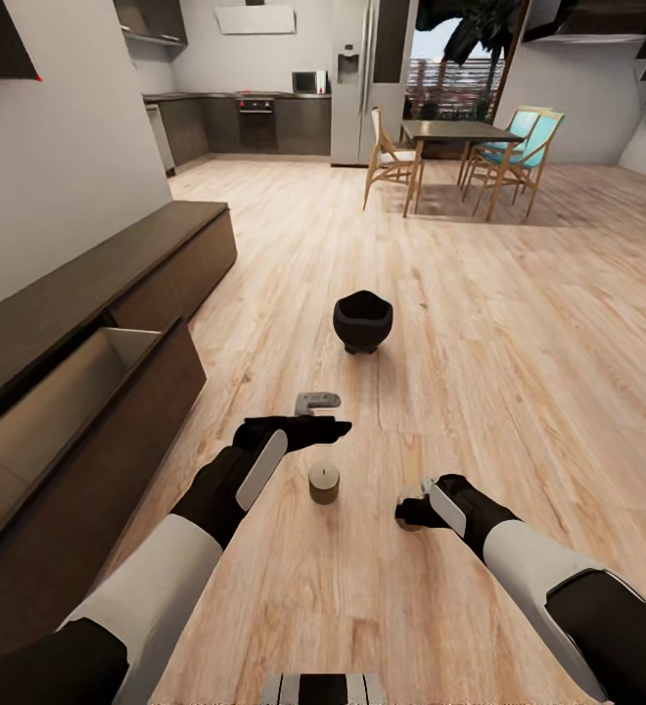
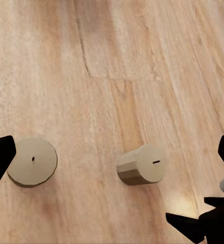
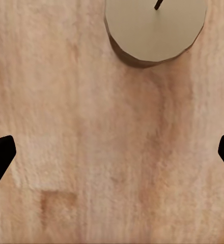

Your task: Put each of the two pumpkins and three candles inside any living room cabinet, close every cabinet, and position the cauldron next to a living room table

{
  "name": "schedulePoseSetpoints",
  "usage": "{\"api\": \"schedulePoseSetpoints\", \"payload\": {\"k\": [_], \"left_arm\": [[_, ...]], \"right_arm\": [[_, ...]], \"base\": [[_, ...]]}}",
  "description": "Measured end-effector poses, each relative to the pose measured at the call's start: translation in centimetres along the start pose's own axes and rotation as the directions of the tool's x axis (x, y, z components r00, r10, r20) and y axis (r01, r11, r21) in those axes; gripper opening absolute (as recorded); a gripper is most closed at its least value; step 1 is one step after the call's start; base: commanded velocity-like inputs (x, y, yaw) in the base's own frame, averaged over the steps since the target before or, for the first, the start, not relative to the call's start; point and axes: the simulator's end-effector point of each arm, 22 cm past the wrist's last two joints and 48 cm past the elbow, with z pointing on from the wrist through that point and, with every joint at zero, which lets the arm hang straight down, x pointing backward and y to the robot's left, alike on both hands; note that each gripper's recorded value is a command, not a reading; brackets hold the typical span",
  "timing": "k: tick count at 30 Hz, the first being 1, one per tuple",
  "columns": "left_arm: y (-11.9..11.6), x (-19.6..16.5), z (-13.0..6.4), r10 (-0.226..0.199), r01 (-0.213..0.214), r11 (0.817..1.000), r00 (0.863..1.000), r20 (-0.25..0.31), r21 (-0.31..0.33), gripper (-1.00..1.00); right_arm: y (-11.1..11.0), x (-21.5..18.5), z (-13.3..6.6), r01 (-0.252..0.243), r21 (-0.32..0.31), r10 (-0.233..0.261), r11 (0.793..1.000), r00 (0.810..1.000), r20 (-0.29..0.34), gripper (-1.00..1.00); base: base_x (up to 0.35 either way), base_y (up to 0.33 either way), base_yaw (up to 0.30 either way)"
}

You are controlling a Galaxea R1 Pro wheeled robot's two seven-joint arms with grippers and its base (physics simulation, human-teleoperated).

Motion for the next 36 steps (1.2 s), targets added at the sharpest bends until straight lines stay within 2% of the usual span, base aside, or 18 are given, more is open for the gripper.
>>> {"api": "schedulePoseSetpoints", "payload": {"k": [8, 12, 15, 16, 19, 27, 36], "left_arm": [[0.4, 0.7, 1.0, -0.01, 0.01, 1.0, 1.0, -0.01, 0.005, 1.0], [0.2, 0.4, 0.8, -0.007, 0.007, 1.0, 1.0, -0.003, 0.009, 1.0], [0.1, 0.1, 0.7, -0.006, 0.005, 1.0, 1.0, 0.003, 0.011, 1.0], [0.0, 0.0, 0.7, -0.005, 0.005, 1.0, 1.0, 0.005, 0.012, 1.0], [0.0, 0.0, 0.7, -0.005, 0.005, 1.0, 1.0, 0.005, 0.012, 1.0], [0.1, 0.1, 0.7, -0.005, 0.005, 1.0, 1.0, 0.004, 0.011, 1.0], [0.1, 0.1, 0.7, -0.005, 0.005, 1.0, 1.0, 0.004, 0.01, 1.0]], "right_arm": [[-0.3, 1.2, 1.6, -0.009, 0.003, 0.009, 1.0, 0.999, -0.031, 1.0], [-0.2, 0.0, 1.2, -0.01, 0.001, 0.01, 1.0, 1.0, -0.017, 1.0], [0.0, -2.8, 0.1, -0.01, -0.002, 0.01, 1.0, 1.0, 0.018, 1.0], [0.1, -5.2, -0.9, -0.009, -0.004, 0.009, 1.0, 0.999, 0.049, 1.0], [0.2, -6.4, -1.4, -0.011, -0.004, 0.011, 1.0, 0.998, 0.063, 1.0], [-0.1, -6.4, -1.4, -0.018, 0.002, 0.018, 1.0, 0.998, 0.059, 1.0], [-0.3, -6.1, -1.2, -0.017, 0.009, 0.017, 1.0, 0.998, 0.057, 1.0]], "base": [[0.0, 0.0, 0.0], [0.0, 0.0, 0.0], [0.0, 0.0, 0.0], [0.0, 0.0, 0.0], [0.0, 0.0, 0.0], [0.044, 0.0, 0.0], [0.236, -0.063, 0.0]]}}
